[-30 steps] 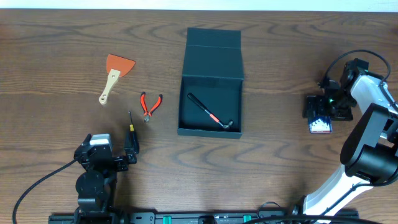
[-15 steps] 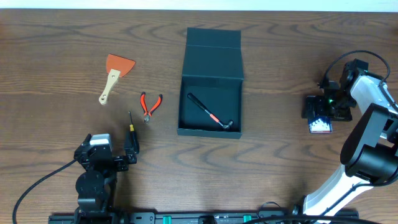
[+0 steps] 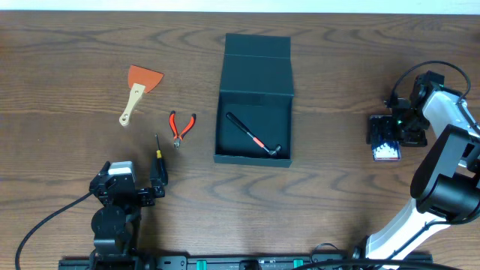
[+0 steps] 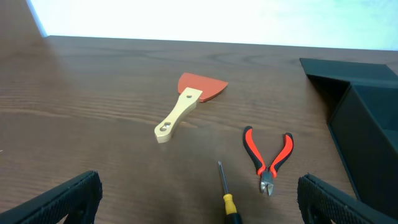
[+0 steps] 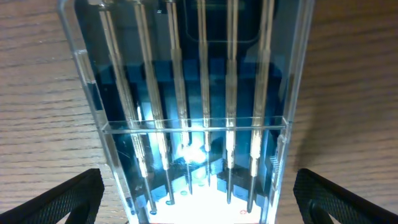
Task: Pack container
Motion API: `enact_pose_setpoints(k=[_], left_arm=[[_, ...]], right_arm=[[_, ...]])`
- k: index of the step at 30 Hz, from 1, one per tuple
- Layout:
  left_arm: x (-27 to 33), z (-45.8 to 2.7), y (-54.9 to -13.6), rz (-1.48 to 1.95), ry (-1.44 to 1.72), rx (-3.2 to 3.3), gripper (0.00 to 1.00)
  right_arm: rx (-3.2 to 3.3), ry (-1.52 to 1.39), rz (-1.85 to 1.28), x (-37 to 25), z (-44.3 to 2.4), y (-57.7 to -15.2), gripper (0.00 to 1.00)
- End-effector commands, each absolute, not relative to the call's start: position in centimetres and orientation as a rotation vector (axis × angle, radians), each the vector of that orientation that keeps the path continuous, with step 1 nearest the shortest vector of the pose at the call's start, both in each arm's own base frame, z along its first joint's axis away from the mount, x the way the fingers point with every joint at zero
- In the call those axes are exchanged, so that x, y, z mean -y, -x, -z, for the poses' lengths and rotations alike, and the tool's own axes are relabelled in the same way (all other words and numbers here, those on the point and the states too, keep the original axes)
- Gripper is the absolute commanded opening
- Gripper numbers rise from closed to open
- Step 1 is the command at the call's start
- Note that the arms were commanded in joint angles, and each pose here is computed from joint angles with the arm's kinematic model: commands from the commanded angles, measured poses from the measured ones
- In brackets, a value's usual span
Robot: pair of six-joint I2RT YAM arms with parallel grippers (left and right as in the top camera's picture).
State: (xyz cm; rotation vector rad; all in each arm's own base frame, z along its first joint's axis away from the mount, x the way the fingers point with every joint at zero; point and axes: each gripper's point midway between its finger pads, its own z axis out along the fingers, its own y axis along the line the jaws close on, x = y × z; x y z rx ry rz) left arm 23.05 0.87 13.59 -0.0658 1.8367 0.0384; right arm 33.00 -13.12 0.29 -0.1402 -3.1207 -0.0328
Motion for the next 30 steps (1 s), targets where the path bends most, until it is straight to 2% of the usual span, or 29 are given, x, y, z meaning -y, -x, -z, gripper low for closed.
enact_pose_setpoints(k=[1,23,30], left_arm=[[-0.97,-12.69,-22.9,-0.053,0.056,-1.863,0.98],[-0.97,-12.69,-22.9,-0.053,0.056,-1.863,0.99],[-0.97,-12.69,-22.9,-0.053,0.056,-1.863,0.98]], right_arm=[[3.098,0.169,0.005,13.1,0.01,-32.58,0.99],[3.086,0.156,-0.066,12.36,0.65,-32.78,0.99],[3.088,0.18,-0.069,12.39,0.66,-32.86,0.96]])
